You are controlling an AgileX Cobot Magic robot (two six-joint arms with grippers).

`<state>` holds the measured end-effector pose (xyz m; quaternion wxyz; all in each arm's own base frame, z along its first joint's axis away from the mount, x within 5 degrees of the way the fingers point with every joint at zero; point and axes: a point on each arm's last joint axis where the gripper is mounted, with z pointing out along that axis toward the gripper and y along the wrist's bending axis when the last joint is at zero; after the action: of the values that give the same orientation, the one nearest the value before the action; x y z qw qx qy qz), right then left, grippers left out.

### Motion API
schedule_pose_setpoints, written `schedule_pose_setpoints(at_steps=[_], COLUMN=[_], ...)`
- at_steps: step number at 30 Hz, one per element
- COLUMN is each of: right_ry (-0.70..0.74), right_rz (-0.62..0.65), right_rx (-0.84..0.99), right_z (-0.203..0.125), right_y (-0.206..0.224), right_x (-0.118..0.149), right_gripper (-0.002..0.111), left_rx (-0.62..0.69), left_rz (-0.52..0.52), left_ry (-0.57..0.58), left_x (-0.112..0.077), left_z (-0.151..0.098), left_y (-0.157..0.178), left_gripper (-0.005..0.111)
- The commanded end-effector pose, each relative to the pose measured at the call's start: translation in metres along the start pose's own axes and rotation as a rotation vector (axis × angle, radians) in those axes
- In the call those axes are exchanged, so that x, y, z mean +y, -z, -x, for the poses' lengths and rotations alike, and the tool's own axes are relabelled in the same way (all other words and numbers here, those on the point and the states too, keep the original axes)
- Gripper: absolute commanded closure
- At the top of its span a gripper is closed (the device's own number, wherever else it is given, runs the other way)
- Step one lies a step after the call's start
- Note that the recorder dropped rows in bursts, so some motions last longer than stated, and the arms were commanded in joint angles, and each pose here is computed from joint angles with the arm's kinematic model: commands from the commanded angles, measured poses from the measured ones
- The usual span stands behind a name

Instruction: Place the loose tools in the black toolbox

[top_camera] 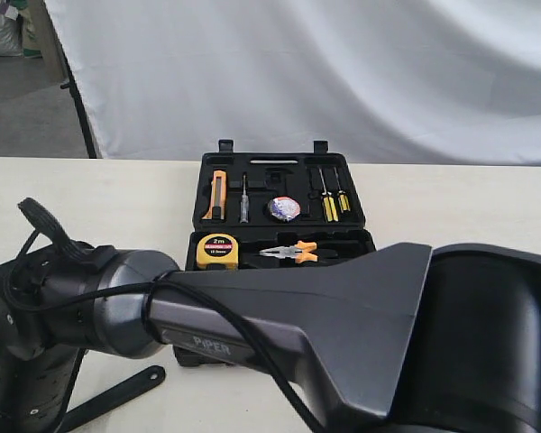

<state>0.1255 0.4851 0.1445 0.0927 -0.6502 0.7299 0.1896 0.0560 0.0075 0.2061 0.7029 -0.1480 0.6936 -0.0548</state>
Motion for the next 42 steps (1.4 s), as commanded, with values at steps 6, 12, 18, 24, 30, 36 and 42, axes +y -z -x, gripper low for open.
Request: schedule_pose_setpoints(at_steps=[6, 12, 18, 24, 30, 36, 42], right_ry=[-0.092, -0.004, 0.054, 0.168, 0.132, 0.003, 0.007], right_rz=[-0.077, -0.123, -0.116, -0.091, -0.078, -0.067, -0.056], right_rx=[-0.137, -0.159, -0.108, -0.012, 0.020, 0.053, 0.121], right_z=[0.014, 0.017, 0.009, -0.005, -0.007, -0.008, -0.012], right_y=[0.005, 0.003, -0.020, -0.046, -0.041, -0.033, -0.022], right_x=[0.000, 0.004, 0.001, 0.005, 0.009, 0.012, 0.015], right_gripper=[0.088, 0.040, 0.036, 0.046, 0.105, 0.108, 0.108], left_rx=[-0.020, -0.020, -0.020, -0.020, -0.020, -0.020, -0.020], left_rz=[0.021, 0.021, 0.021, 0.021, 0.021, 0.021, 0.021], left_ry=[0.000, 0.000, 0.000, 0.000, 0.000, 0.000, 0.000], left_x=[0.001, 0.001, 0.001, 0.001, 0.001, 0.001, 0.001], left_z=[0.002, 0.002, 0.002, 0.002, 0.002, 0.002, 0.002], left_y=[0.000, 0.000, 0.000, 0.000, 0.000, 0.000, 0.000], left_gripper=[0.106, 0.106, 0.106, 0.106, 0.106, 0.106, 0.106])
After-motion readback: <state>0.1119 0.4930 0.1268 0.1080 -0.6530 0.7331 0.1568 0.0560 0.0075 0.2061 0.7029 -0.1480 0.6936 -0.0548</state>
